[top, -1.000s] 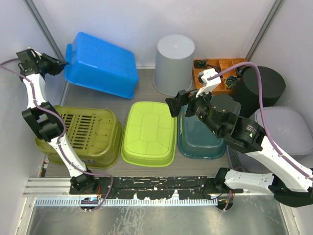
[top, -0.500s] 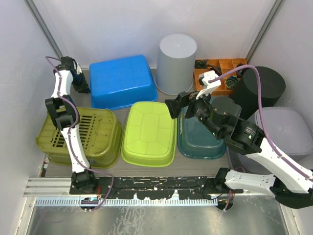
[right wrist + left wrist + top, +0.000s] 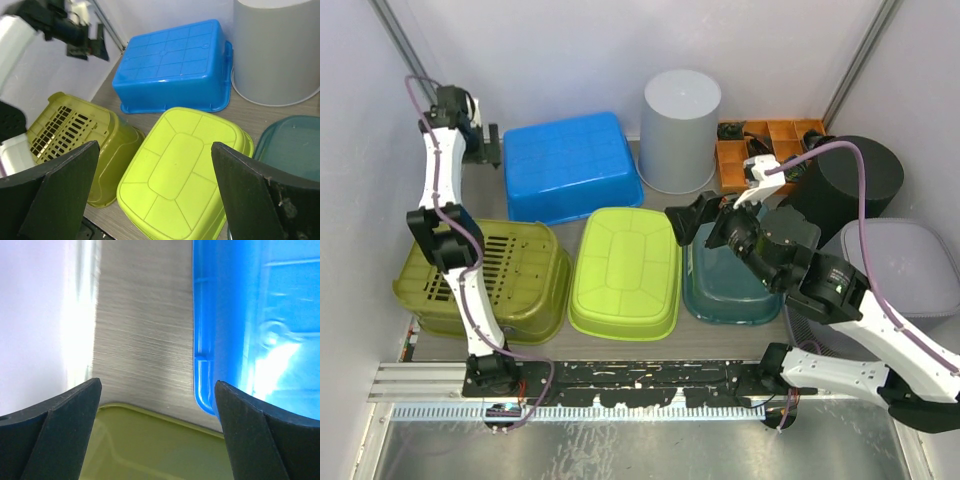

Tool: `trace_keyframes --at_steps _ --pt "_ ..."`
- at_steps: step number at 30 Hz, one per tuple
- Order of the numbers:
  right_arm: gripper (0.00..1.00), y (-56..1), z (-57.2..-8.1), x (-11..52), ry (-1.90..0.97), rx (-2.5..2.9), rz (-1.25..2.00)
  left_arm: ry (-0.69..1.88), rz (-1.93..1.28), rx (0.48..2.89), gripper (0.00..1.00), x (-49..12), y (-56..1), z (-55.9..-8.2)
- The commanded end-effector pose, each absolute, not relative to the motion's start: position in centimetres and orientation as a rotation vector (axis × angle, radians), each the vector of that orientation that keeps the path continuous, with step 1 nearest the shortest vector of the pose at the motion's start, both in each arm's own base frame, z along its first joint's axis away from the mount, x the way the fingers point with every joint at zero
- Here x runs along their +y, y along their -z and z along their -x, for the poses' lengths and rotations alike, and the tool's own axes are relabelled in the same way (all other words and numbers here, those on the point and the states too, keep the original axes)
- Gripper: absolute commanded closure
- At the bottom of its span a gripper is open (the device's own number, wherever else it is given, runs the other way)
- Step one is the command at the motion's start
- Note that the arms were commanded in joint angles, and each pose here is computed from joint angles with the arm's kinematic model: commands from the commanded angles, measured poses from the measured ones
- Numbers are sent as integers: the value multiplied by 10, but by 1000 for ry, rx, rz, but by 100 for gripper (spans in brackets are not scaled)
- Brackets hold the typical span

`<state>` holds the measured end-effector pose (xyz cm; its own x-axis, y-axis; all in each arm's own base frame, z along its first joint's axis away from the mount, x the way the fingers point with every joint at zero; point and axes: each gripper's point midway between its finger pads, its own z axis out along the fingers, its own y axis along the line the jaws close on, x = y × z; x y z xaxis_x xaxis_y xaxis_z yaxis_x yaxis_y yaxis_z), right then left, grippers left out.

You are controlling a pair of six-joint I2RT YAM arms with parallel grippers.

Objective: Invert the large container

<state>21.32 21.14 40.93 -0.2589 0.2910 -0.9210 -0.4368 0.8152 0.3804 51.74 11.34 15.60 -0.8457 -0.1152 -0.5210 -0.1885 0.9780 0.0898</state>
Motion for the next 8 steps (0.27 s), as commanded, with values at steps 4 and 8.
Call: trace_keyframes --at_steps 4,8 --pt "0 -433 -212 188 -710 1633 -25 -351 164 1971 1 111 -427 -459" --pt "0 -421 -217 177 -645 1686 -100 -248 173 1856 1 87 -481 -402"
